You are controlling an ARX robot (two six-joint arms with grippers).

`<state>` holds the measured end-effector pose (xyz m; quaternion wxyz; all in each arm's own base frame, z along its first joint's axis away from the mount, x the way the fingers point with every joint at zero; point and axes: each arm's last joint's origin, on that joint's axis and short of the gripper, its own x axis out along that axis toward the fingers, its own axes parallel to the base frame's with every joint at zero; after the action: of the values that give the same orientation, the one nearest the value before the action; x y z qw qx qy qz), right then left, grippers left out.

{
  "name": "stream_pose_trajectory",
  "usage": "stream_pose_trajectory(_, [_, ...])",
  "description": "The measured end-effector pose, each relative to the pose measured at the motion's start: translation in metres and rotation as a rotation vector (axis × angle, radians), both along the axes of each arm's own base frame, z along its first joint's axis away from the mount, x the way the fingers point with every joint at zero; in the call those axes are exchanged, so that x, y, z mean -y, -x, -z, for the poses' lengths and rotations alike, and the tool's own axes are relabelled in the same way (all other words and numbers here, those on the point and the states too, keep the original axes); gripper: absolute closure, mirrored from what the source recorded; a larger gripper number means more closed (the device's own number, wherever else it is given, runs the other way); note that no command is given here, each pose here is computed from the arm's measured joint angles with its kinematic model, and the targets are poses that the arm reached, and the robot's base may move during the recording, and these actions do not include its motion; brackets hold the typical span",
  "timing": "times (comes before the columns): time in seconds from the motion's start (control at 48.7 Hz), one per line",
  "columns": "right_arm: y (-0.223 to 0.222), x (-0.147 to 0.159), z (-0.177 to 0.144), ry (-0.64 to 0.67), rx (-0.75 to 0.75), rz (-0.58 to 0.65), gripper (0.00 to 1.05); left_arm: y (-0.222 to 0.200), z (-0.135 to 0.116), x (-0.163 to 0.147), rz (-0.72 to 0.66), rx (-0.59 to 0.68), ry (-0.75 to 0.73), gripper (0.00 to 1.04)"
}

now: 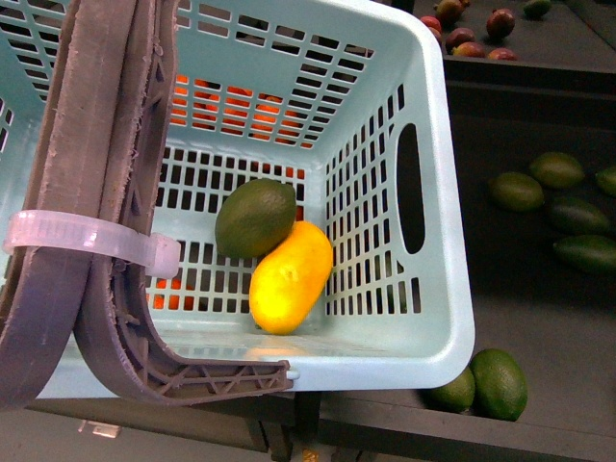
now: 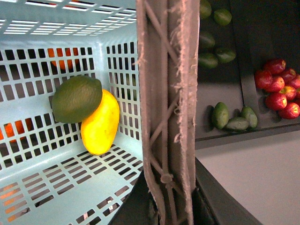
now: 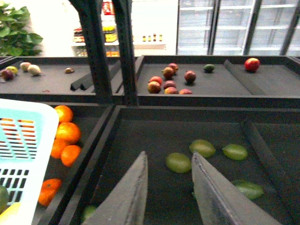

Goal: Pick mango and avocado into basket

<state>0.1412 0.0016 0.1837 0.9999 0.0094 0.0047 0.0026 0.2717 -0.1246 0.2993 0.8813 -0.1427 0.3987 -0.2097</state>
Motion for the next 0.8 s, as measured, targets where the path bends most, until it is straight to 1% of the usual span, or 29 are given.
stream_pose_trajectory(0.062, [0.003, 0.001, 0.002, 0.005, 0.002, 0.009, 0.85, 0.000, 0.000, 0.000, 0.000, 0.000, 0.000, 0.95])
stream_pose_trajectory(0.123, [0.007, 0.001, 0.003, 0.009, 0.007, 0.004, 1.00, 0.000, 0.000, 0.000, 0.000, 0.000, 0.000, 0.95])
stream_pose_trajectory(0.144, [0.008, 0.001, 0.004, 0.010, 0.007, 0.004, 1.03, 0.000, 0.000, 0.000, 0.000, 0.000, 0.000, 0.95])
stream_pose_trajectory(0.369, [0.015, 0.001, 0.009, 0.014, 0.005, 0.005, 1.02, 0.000, 0.000, 0.000, 0.001, 0.000, 0.000, 0.95])
stream_pose_trajectory(0.451, [0.018, 0.001, 0.016, 0.014, 0.012, 0.005, 1.02, 0.000, 0.000, 0.000, 0.000, 0.000, 0.000, 0.95])
stream_pose_trajectory(0.8, [0.028, 0.001, 0.015, 0.015, 0.017, 0.005, 1.02, 0.000, 0.000, 0.000, 0.000, 0.000, 0.000, 0.95])
